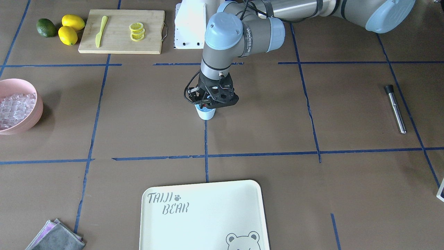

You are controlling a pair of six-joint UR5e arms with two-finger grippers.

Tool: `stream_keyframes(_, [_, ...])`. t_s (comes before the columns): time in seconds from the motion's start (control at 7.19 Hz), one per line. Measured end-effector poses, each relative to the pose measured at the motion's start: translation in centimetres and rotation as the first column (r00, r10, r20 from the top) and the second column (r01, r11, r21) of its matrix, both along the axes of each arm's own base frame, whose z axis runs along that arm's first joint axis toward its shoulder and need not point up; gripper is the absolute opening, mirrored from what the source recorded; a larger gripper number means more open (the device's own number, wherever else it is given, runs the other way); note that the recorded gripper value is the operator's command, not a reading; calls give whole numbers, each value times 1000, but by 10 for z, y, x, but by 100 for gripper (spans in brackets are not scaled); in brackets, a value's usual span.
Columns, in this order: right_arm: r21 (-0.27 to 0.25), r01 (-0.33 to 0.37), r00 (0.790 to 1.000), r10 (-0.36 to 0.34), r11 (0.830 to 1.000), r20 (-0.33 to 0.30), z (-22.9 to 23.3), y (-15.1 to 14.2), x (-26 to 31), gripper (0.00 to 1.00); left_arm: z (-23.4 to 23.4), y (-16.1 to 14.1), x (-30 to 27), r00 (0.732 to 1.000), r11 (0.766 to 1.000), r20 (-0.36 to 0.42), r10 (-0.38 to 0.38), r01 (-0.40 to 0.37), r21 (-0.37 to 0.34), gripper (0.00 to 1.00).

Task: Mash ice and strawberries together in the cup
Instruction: 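Carry the strawberry with the left gripper over the light-blue cup, then open the left gripper to drop the strawberry into the cup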

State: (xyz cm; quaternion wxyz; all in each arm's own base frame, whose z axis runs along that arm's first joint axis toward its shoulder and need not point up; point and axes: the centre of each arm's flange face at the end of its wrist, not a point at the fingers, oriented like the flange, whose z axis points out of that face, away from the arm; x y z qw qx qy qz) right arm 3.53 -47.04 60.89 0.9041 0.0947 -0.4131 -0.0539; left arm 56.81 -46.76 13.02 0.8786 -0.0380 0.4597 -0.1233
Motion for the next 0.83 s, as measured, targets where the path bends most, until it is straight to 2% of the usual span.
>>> stream_keyframes(0.42, [1,0,1000,1,1000,-2,0,-1,0,99,2,5,3,1000,1000,2,7,-7,-4,8])
stream_keyframes(0.56, [1,-1,1000,1,1000,-3,0,-1,0,99,1,10,5,1000,1000,1,12,-12,-5,23])
stream_keyframes(0.7, [1,-1,1000,1,1000,-3,0,-1,0,99,1,13,7,1000,1000,-1,16,-16,-5,54])
stream_keyframes(0.83, [1,-1,1000,1,1000,-4,0,-1,0,99,1,14,7,1000,1000,-1,17,-17,-6,64])
